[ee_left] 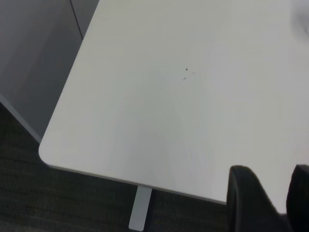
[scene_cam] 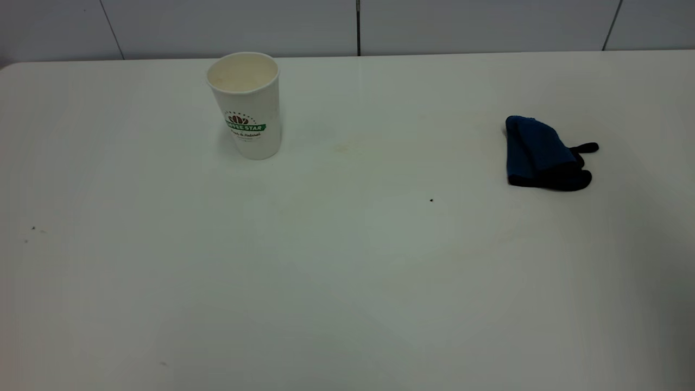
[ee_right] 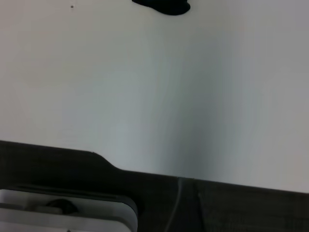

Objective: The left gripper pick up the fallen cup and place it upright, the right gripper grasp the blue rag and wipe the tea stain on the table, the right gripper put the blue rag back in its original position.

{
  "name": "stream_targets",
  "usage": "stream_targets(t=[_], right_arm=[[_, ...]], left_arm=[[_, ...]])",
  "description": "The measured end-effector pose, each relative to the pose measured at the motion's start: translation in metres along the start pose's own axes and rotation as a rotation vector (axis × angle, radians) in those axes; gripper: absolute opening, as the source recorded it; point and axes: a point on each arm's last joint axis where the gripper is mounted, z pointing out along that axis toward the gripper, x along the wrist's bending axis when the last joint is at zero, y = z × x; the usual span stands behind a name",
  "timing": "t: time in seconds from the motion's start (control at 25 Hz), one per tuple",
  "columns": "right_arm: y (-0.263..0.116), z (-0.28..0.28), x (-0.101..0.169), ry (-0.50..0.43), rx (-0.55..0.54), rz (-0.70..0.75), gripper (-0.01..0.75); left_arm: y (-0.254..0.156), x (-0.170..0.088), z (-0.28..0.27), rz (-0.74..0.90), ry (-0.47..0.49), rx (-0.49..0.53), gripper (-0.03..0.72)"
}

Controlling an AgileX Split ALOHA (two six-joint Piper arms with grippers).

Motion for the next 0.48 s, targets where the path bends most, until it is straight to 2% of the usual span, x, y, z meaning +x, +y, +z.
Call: stream_targets(t=[0.24, 0.48], right_arm=[[-0.101, -0.011, 0.000, 0.001, -0.130, 0.046, 0.653], [-0.157, 0.001, 0.000, 0.007, -0.276, 0.057, 0.633]], left_arm=[[0.000, 0.000, 0.000, 0.000, 0.000, 0.000, 0.241], [0.000, 0.000, 0.000, 0.000, 0.000, 0.000, 0.241]])
